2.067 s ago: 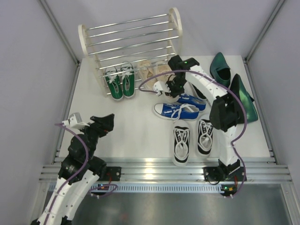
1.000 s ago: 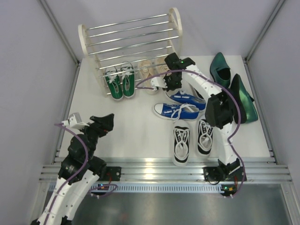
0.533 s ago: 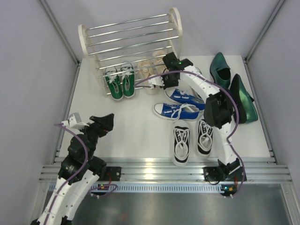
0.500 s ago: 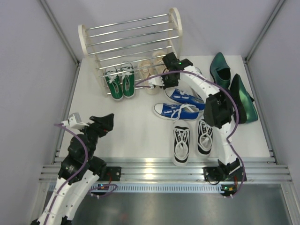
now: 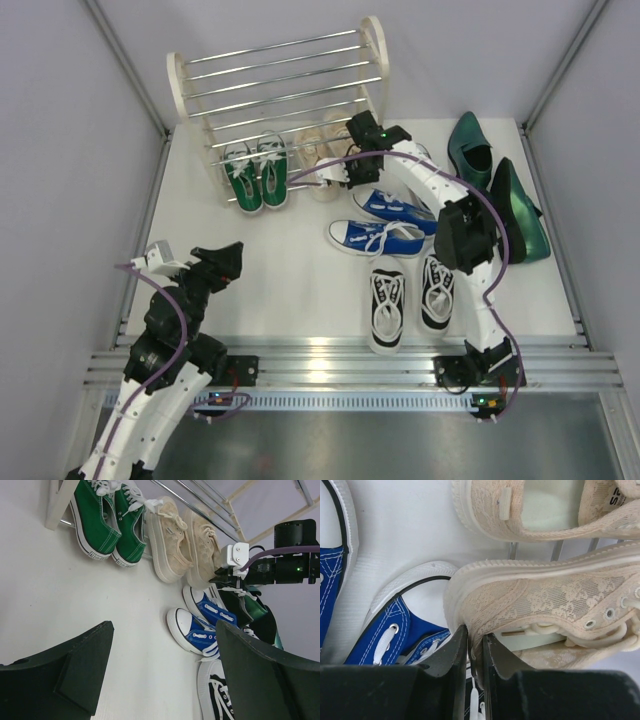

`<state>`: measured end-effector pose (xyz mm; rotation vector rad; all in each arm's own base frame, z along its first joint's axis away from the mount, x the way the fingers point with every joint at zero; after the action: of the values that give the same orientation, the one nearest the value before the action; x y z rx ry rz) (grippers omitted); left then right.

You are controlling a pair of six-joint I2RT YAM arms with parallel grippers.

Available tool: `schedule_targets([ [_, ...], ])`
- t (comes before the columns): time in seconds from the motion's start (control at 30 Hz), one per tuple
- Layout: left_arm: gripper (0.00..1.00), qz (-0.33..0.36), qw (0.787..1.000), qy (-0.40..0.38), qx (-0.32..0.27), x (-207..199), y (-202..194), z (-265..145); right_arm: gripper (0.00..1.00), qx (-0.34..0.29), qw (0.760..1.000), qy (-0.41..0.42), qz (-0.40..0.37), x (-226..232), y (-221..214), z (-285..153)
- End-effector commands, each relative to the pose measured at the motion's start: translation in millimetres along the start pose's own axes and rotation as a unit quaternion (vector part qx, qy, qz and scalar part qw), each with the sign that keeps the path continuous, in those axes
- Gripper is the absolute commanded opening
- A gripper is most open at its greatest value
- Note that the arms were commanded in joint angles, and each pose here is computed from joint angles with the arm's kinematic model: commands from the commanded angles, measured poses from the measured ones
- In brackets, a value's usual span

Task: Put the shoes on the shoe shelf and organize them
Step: Place the shoe at the shoe shelf.

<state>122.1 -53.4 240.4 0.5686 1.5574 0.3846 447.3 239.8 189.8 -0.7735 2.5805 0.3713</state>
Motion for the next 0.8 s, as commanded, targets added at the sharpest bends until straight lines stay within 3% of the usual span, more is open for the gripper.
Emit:
schedule_targets([
  [0.0,0.88,-0.01,1.0,-0.015,-0.015,-9.1,8.8,-4.4,0.15,-0.006,0.995,-0.091,-0.037,-37.9,13.2,-11.4],
  [0.77,0.88,-0.011,1.0,-0.015,-0.015,-9.1,9.0,-4.3,0.25,0.025,0.991,-0.131,-0.003,-46.7,4.3,-4.3],
])
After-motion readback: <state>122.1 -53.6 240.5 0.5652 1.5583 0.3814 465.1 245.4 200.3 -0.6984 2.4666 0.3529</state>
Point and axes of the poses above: each gripper's point midway between its finger pads, its own z axis out along the fingers, its own x axis along the line the jaws close on, y = z × x, the point moved 8 cm from there along -z, back along the fingers, and after that the axes turned 12 degrees about -z, right-handed, at the moved point
